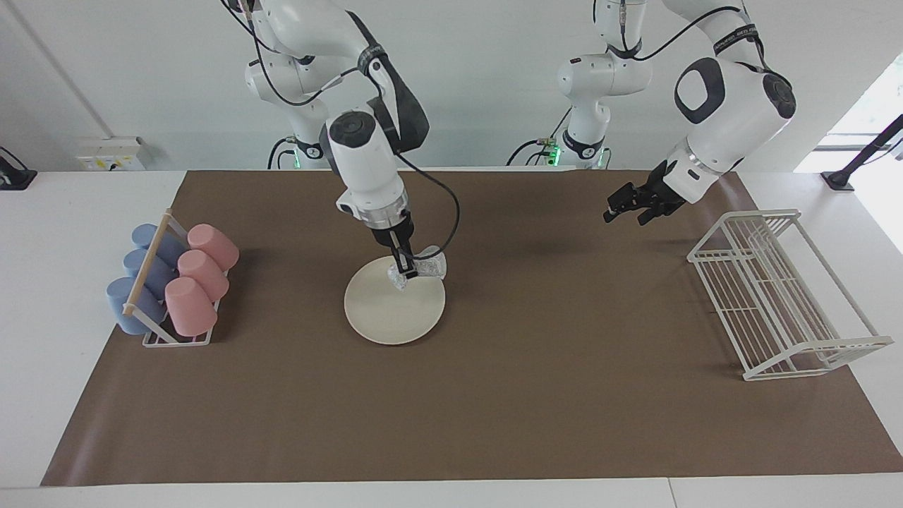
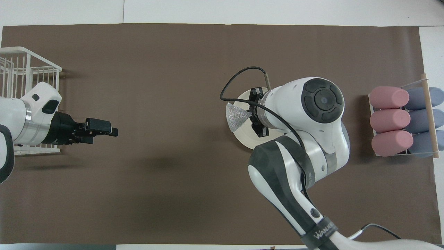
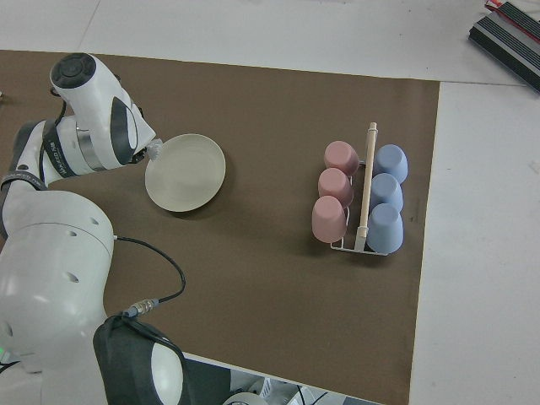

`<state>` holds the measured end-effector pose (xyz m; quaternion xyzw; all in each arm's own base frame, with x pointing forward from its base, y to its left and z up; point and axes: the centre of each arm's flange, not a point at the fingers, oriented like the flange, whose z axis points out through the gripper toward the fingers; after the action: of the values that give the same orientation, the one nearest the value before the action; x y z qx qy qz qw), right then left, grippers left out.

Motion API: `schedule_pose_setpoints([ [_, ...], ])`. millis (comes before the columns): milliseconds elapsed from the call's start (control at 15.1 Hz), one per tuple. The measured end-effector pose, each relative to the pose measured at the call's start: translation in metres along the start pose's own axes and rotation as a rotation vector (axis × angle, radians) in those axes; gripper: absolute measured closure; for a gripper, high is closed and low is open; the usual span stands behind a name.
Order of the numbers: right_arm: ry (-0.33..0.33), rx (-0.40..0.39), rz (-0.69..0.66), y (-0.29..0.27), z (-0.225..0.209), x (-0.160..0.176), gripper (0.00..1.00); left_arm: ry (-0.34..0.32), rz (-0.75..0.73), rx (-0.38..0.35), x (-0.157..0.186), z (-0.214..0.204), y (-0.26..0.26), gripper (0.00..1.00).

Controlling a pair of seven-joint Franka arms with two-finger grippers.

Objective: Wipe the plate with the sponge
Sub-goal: 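Lift the plate again with the right gripper toward the left gripper, then rub the sponge across the plate again with the left gripper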

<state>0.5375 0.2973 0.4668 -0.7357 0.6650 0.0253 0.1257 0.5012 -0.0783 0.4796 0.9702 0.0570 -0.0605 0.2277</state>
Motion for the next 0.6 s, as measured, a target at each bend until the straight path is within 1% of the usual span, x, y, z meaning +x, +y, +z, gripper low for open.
schedule_pose_setpoints([
  [133,-0.021,0.004,0.040,0.014,-0.018,-0.035,0.89,-0.006,-0.039,-0.131,0.000,0.000,0.011,0.00],
  [265,-0.033,-0.003,0.081,0.020,-0.038,-0.060,0.89,-0.016,-0.080,-0.273,-0.001,-0.001,0.023,0.00],
  [398,-0.019,-0.030,0.074,0.026,-0.055,-0.078,0.89,-0.026,-0.119,-0.402,-0.001,-0.001,0.033,0.00],
  [464,-0.012,-0.033,0.066,0.030,-0.060,-0.087,0.89,-0.031,-0.128,-0.458,-0.002,0.000,0.038,0.01],
  [597,-0.003,-0.023,0.077,0.034,-0.062,-0.097,0.89,-0.045,-0.120,-0.539,-0.005,0.005,0.053,0.00],
])
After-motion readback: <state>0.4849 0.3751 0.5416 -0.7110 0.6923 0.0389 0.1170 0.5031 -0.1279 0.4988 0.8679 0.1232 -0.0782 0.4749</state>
